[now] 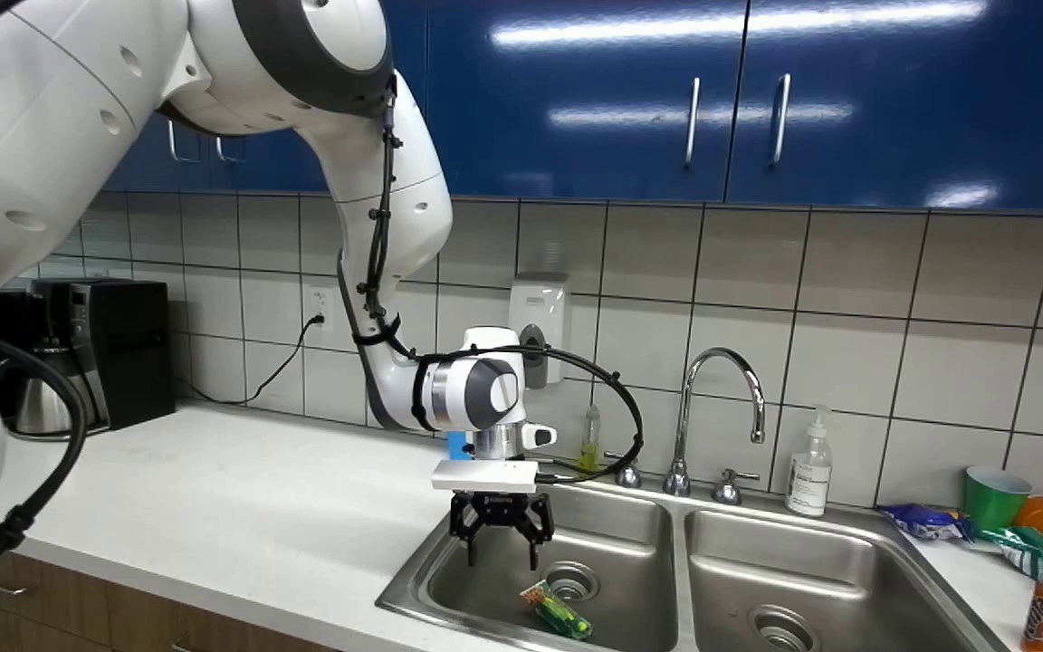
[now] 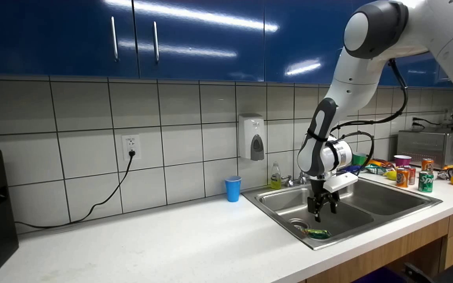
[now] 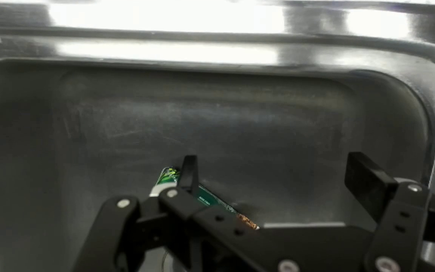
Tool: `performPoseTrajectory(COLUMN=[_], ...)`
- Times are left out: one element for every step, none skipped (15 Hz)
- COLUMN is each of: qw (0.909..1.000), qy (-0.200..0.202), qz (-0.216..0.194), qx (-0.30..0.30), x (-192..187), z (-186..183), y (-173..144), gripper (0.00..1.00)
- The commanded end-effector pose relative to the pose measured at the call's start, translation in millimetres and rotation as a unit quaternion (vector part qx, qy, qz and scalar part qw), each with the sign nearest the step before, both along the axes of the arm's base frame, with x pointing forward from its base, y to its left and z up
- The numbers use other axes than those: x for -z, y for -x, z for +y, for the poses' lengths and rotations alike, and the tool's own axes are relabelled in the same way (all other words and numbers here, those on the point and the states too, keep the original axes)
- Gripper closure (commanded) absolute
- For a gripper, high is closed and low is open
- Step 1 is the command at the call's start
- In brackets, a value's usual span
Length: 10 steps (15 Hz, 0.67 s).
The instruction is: Put the green object on the counter to the left
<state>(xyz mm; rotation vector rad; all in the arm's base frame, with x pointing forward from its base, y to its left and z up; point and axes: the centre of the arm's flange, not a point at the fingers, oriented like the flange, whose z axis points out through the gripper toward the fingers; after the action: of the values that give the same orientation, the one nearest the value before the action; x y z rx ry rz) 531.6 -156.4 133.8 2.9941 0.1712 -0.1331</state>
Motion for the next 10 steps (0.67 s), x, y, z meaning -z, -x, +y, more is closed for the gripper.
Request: performPoseTrajectory(qw=[1.0000,1.0000,1.0000,1.0000,1.0000,1.0000,1.0000,0.9999,0.9999,0.9999], qy=[-0.001,-0.002,-0.002,-0.003,-0.004,-0.004,-0.006,-0.008,-0.009,-0.012], qz=[0.003,0.003,0.004,0.004,0.004,0.003,0.003,0.004,0.005,0.007], qx=[-0.002,-0.003,-0.001,0.001,0.002,0.003,0.005,0.007,0.009,0.009], x=[2.8,4.6,6.0,7.4,8.5,10.6,12.4,15.3,18.2,21.8], z=[-6.5,-10.4,-13.8,-17.3,-20.6,-23.9,-26.9,-30.1,-32.3,-33.9], y=[-5.1,-7.8,-10.3,-13.0,-15.6,-18.6,-20.9,-24.1,-26.5,-28.9], gripper=[0.00,0.00,0.00,0.00,0.00,0.00,0.00,0.00,0.00,0.00])
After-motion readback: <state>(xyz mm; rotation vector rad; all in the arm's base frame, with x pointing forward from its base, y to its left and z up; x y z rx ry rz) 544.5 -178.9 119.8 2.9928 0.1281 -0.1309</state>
